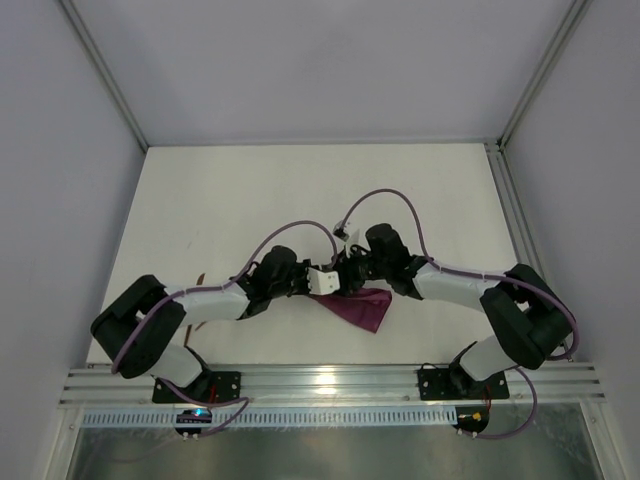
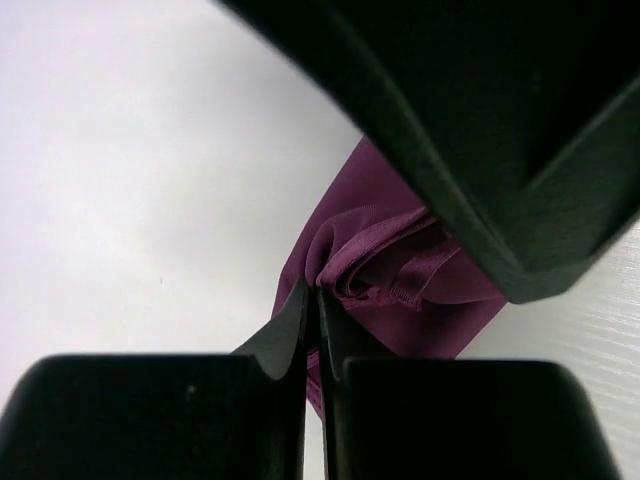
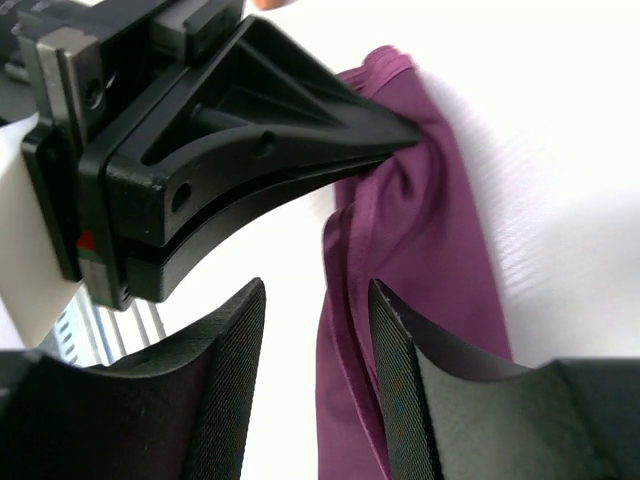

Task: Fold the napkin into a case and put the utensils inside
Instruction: Stuff the top corner of the smaller-rectangle-folded napkin into the folded napkin.

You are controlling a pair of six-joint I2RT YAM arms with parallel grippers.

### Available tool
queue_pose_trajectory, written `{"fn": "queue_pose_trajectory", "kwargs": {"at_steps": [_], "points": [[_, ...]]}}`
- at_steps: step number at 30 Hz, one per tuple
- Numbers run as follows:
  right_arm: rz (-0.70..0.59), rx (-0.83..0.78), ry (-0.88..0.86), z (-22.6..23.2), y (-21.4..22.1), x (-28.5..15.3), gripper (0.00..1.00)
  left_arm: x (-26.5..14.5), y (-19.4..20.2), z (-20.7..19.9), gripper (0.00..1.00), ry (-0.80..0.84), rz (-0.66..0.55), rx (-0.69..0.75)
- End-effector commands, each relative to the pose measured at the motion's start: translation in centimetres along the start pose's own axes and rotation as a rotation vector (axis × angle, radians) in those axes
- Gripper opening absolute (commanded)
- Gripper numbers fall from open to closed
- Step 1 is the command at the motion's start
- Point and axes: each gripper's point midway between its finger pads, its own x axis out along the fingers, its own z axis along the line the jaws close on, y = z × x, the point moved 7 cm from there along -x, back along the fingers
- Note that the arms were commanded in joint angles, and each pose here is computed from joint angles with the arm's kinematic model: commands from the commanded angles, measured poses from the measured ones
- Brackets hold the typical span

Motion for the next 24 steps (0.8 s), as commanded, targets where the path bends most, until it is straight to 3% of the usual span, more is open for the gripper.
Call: {"fn": "queue_pose_trajectory", "kwargs": {"at_steps": [1, 8, 15, 24], "points": [[-0.11, -0.061, 0.044, 1.2, -2.8, -0.2, 0.5, -0.2, -0.9, 0.9, 0.0, -0.016, -0.005, -0.082], [-0.133, -0.083, 0.109, 0.6, -2.9, 2.1, 0.56, -0.4, -0.9, 0.5, 0.0, 0.009, -0.018, -0.064], [-0.149, -0.083, 0.046, 1.9, -3.9, 4.0, 0.58, 0.2, -0.2, 0.3, 0.0, -0.002, -0.01, 0.008], [-0.129, -0.02, 0.042, 0.8, -2.4, 7.0, 0.61, -0.2, -0.6, 0.4, 0.0, 0.001, -0.032, -0.015]]}}
